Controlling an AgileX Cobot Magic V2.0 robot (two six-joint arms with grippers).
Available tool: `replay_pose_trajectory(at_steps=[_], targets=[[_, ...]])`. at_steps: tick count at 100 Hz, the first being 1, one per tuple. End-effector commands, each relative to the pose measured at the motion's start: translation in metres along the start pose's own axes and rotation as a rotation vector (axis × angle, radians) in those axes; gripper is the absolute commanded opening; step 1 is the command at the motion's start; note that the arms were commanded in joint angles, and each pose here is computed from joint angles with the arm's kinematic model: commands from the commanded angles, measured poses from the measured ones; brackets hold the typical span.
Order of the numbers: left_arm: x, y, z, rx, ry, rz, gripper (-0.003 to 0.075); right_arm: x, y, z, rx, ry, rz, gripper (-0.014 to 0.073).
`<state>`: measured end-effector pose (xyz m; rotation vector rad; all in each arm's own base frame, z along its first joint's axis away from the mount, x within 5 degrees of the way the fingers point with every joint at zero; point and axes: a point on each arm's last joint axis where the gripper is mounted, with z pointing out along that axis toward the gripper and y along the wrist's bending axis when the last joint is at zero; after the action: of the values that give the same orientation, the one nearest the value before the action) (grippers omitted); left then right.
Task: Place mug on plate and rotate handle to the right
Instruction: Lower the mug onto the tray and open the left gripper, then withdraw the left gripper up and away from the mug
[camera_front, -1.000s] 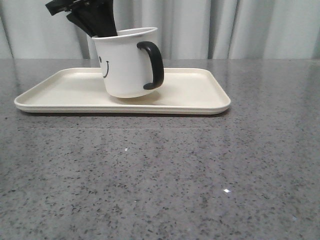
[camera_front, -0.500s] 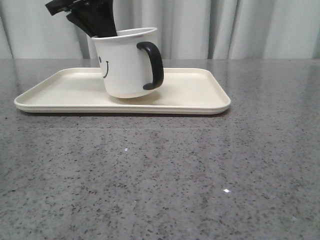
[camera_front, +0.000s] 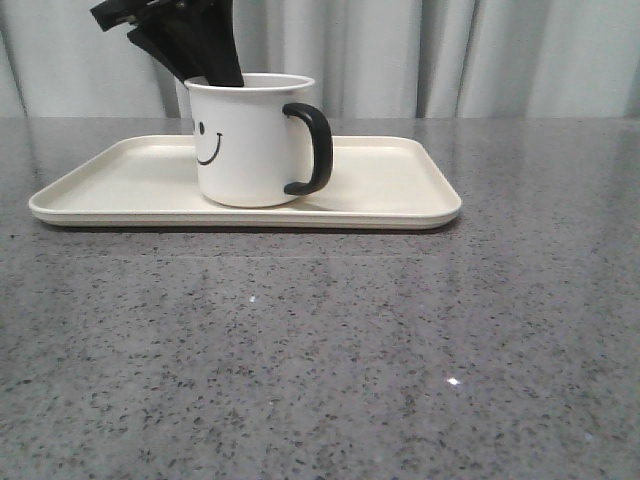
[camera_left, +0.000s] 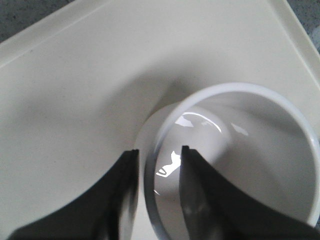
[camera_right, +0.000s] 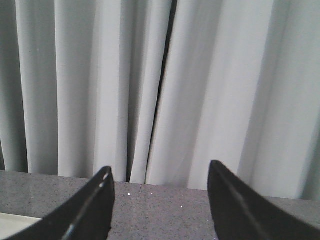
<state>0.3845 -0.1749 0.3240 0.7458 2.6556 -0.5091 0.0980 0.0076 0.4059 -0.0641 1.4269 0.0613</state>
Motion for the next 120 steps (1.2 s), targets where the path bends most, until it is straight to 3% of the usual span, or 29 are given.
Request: replay_pose_trajectory(at_steps=[1, 29, 45, 78, 120], targets=[[-0.003, -0.017, -0.03, 0.028, -0.072, 0.012, 0.0256, -0.015, -0.003, 0.001, 0.031, -0.086, -0.017, 0.0424], [-0.003, -0.018, -0.031, 0.036, -0.076, 0.003, 0.0265, -0.015, -0.003, 0.001, 0.031, -0.086, -0.017, 0.0424], [-0.008, -0.023, -0.05, 0.03, -0.135, 0.011, 0.0265, -0.015, -0.003, 0.001, 0.031, -0.086, -0.017, 0.0424], [-0.015, -0.046, -0.146, -0.002, -0.418, 0.045, 0.0265, -0.014, -0.002, 0.001, 0.027, -0.075, -0.017, 0.0424], [0.042, -0.05, -0.265, -0.134, -0.687, 0.023, 0.0263, -0.014, -0.002, 0.0, 0.026, -0.073, -0.017, 0.0424]])
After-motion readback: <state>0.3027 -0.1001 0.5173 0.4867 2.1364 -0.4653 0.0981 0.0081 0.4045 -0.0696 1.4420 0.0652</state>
